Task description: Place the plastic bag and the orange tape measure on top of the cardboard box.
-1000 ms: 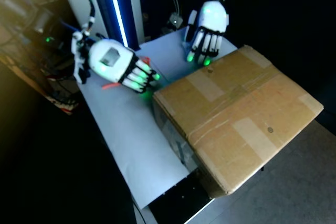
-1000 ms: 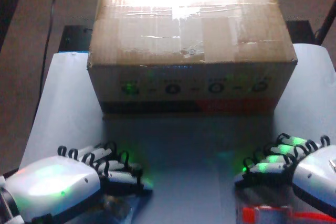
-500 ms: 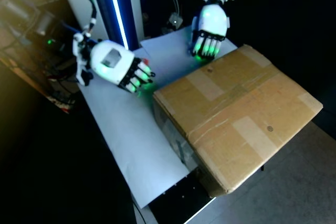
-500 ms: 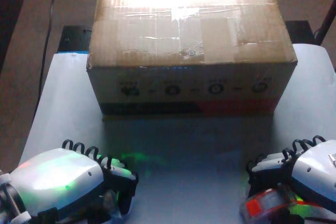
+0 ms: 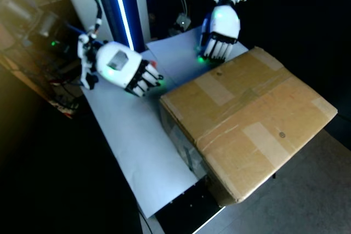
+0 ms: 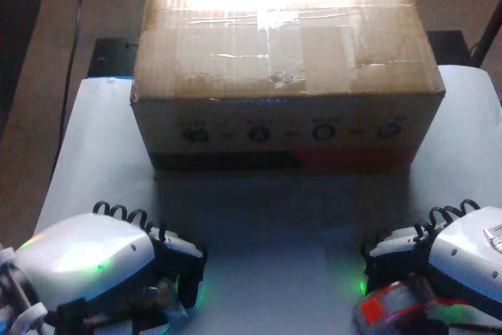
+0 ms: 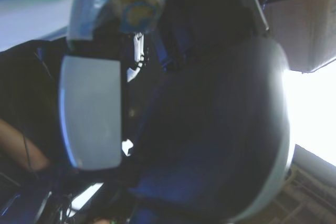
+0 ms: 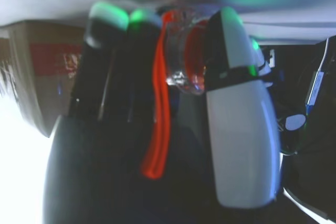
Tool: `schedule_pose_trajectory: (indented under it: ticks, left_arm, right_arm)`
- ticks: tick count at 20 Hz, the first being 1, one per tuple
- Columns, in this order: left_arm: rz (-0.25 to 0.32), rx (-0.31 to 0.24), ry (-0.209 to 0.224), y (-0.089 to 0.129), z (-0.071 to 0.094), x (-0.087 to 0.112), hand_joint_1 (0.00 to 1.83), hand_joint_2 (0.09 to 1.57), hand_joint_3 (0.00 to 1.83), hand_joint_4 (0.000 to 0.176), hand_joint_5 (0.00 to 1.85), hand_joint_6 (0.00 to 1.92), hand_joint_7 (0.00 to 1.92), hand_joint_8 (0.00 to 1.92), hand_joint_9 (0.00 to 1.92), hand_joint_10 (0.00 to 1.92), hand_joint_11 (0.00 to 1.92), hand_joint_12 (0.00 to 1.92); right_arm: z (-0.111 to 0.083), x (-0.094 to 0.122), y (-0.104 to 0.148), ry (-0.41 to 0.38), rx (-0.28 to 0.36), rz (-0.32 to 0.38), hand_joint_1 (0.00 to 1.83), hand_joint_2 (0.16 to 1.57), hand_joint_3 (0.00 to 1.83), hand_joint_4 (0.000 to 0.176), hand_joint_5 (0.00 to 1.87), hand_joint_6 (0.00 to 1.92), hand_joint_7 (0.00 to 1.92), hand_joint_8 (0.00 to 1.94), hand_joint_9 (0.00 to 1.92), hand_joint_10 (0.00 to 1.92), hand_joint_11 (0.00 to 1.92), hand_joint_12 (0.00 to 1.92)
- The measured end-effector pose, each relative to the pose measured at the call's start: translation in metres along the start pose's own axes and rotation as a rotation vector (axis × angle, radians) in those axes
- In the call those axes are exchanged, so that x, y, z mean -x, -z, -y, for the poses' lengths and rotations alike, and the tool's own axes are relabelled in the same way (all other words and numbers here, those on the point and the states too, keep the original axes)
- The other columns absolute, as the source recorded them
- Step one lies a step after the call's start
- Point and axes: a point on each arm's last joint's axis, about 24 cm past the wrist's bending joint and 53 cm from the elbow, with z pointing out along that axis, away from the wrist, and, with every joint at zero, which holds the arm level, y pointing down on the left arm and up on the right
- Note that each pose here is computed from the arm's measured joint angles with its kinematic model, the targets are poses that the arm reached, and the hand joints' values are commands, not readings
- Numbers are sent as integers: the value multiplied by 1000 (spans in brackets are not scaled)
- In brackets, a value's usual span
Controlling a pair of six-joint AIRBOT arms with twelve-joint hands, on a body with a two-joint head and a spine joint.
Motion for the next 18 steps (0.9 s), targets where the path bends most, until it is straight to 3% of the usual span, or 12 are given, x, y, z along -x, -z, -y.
schedule_pose_trajectory:
  ticks: [2, 4, 5, 6, 7, 8, 10, 11, 12, 15, 16, 18]
  left_arm:
    - [7, -8, -19, -4, 3, 8, 1475, 1181, 0, 0, 758, 1209, 690, 1217, 861, 1212, 761, 1721]
    - [33, -20, -43, -6, 7, 23, 1473, 1195, 2, 0, 713, 1215, 643, 1297, 844, 1296, 761, 1735]
    - [44, -41, -41, -7, 14, 29, 1373, 1211, 1, 0, 711, 1255, 654, 1329, 875, 1391, 796, 1561]
    - [49, -54, -32, -6, 17, 31, 1349, 1218, 0, 0, 706, 1257, 657, 1325, 879, 1436, 850, 1486]
    - [59, -67, -21, -6, 19, 36, 1465, 1192, 0, 0, 710, 1179, 671, 1214, 855, 1309, 828, 1733]
    - [83, -80, 5, -3, 21, 44, 1476, 1182, 0, 0, 718, 1179, 703, 1220, 858, 1277, 805, 1692]
    - [116, -81, 22, 2, 19, 56, 1476, 1187, 1, 0, 704, 1214, 691, 1242, 840, 1290, 789, 1694]
    - [146, -83, 22, 6, 19, 66, 1470, 1190, 1, 0, 716, 1219, 685, 1199, 829, 1301, 810, 1730]
    - [168, -90, 20, 11, 22, 73, 1371, 1207, 3, 0, 729, 1275, 696, 1280, 832, 1399, 753, 1541]
    - [233, -116, 19, 24, 33, 92, 1354, 1187, 0, 0, 799, 1211, 774, 1230, 825, 1382, 672, 1448]
    - [260, -124, 12, 29, 36, 100, 1349, 1193, 0, 0, 799, 1247, 751, 1235, 812, 1380, 656, 1433]
    - [328, -135, -3, 40, 38, 120, 1361, 1165, 0, 0, 804, 1182, 805, 1111, 926, 1302, 820, 1379]
  right_arm:
    - [-7, 5, -1, 12, 21, 11, 1222, 1231, 2, 0, 815, 952, 750, 1655, 967, 1696, 971, 1836]
    - [-13, 16, 1, 23, 41, 43, 1202, 1264, 2, 0, 780, 1021, 665, 1765, 996, 1910, 1065, 1921]
    - [-18, 21, 3, 28, 50, 57, 1172, 1134, 0, 0, 957, 1026, 862, 1931, 1057, 1921, 1140, 1921]
    - [-21, 24, 4, 34, 59, 64, 1212, 1237, 4, 0, 836, 955, 697, 1731, 979, 1916, 1060, 1921]
    - [-24, 26, 5, 35, 66, 73, 1223, 1228, 0, 0, 854, 911, 727, 1675, 958, 1773, 996, 1850]
    - [-31, 33, 6, 48, 86, 89, 1233, 1206, 0, 0, 910, 828, 752, 1630, 962, 1715, 997, 1797]
    - [-38, 41, 7, 59, 103, 110, 1223, 1224, 1, 0, 883, 880, 703, 1692, 942, 1902, 1045, 1918]
    - [-42, 47, 8, 65, 118, 126, 1230, 1210, 0, 0, 915, 827, 729, 1651, 921, 1764, 952, 1859]
    - [-46, 50, 9, 69, 129, 139, 1232, 1201, 0, 0, 933, 810, 750, 1629, 941, 1763, 982, 1864]
    - [-60, 65, 10, 87, 172, 178, 1245, 1174, 1, 0, 961, 761, 824, 1540, 1008, 1734, 1027, 1887]
    - [-67, 72, 11, 95, 190, 196, 1233, 1164, 0, 0, 991, 776, 806, 1638, 1183, 1914, 1311, 1920]
    - [-82, 84, 12, 114, 238, 233, 1188, 1081, 0, 0, 1055, 882, 1037, 1938, 1256, 1921, 1364, 1921]
